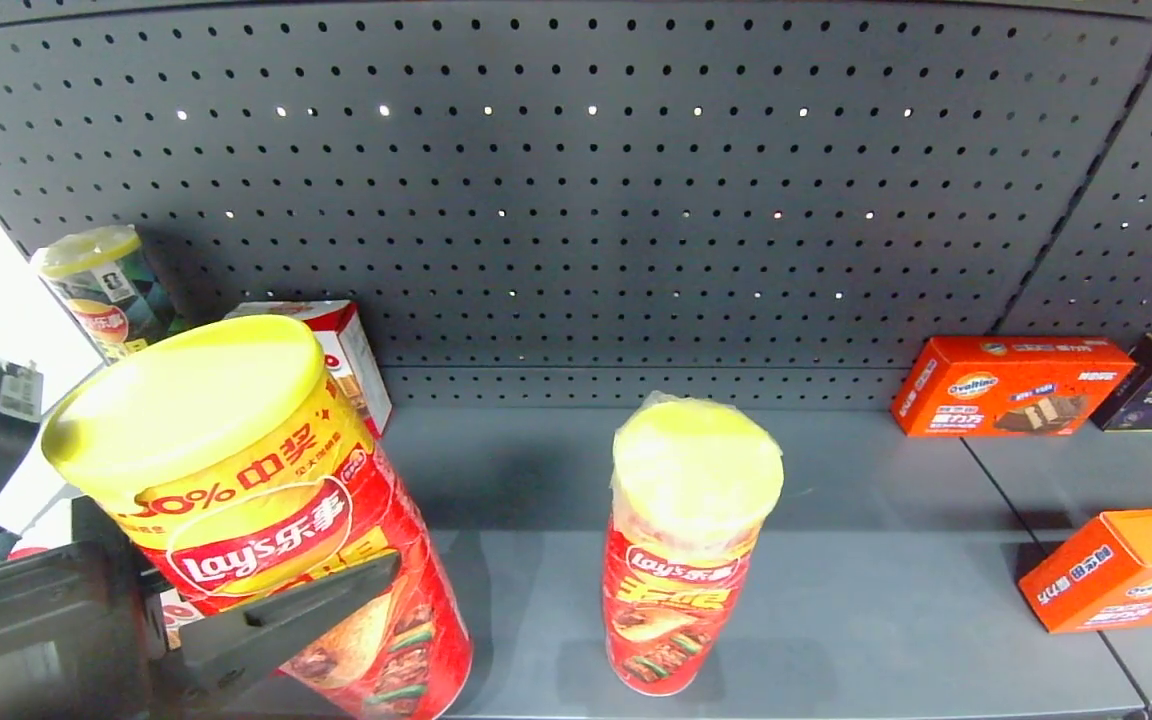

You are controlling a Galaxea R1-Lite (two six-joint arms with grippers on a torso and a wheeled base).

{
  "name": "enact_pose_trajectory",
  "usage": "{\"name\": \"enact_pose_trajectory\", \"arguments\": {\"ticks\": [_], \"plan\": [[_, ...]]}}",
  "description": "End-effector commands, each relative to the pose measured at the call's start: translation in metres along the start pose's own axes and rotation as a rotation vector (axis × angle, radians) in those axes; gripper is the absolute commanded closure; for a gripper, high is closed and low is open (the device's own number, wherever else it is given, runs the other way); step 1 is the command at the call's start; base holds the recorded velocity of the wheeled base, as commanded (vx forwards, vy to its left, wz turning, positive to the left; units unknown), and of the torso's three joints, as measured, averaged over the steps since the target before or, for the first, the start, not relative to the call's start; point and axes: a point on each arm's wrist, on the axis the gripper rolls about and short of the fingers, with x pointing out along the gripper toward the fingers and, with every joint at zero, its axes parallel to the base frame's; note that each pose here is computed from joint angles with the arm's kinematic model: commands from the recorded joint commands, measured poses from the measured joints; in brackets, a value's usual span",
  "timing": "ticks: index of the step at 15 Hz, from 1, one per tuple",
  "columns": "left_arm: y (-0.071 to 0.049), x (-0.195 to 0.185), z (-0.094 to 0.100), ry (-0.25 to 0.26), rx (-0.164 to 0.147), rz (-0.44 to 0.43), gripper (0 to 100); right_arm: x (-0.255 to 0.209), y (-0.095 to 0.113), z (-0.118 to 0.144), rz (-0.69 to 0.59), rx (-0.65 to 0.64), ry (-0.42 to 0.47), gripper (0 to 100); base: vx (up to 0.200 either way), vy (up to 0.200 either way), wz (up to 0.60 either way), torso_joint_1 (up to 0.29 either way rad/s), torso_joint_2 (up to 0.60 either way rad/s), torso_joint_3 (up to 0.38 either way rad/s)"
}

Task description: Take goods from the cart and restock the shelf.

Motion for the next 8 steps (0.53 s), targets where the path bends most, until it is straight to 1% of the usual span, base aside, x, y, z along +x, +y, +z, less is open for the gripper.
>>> {"name": "enact_pose_trajectory", "arguments": {"ticks": [1,2,3,4,5,6,7,8], "plan": [[0.000,-0.001,0.002,-0.007,0.001,0.000,100,0.001,0.000,0.000,0.000,-0.005,0.008,0,0.000,0.000,0.00,0.000,0.00,0.000],[0.000,-0.001,0.003,-0.012,0.002,-0.002,100,0.001,0.000,0.000,0.000,-0.005,0.008,0,0.000,0.000,0.00,0.000,0.00,0.000],[-0.002,-0.001,0.008,-0.027,0.005,-0.024,100,0.001,0.000,0.000,0.000,-0.005,0.007,0,0.000,0.000,0.00,0.000,0.00,0.000],[-0.002,-0.001,0.010,-0.028,0.003,-0.046,100,0.001,0.000,0.000,0.000,-0.005,0.008,0,0.000,0.000,0.00,0.000,0.00,0.000],[-0.003,-0.002,0.015,-0.046,0.006,-0.088,100,0.001,0.000,0.000,0.000,-0.005,0.008,0,0.000,0.000,0.00,0.000,0.00,0.000],[-0.003,-0.002,0.018,-0.058,0.009,-0.100,100,0.001,0.000,0.000,0.000,-0.005,0.008,0,0.000,0.000,0.00,0.000,0.00,0.000],[-0.003,-0.002,0.018,-0.058,0.009,-0.100,100,0.001,0.000,0.000,0.000,-0.005,0.008,0,0.000,0.000,0.00,0.000,0.00,0.000],[-0.001,-0.002,0.024,-0.074,0.009,-0.084,100,0.001,0.000,0.000,0.000,-0.005,0.008,0,0.000,0.000,0.00,0.000,0.00,0.000]]}}
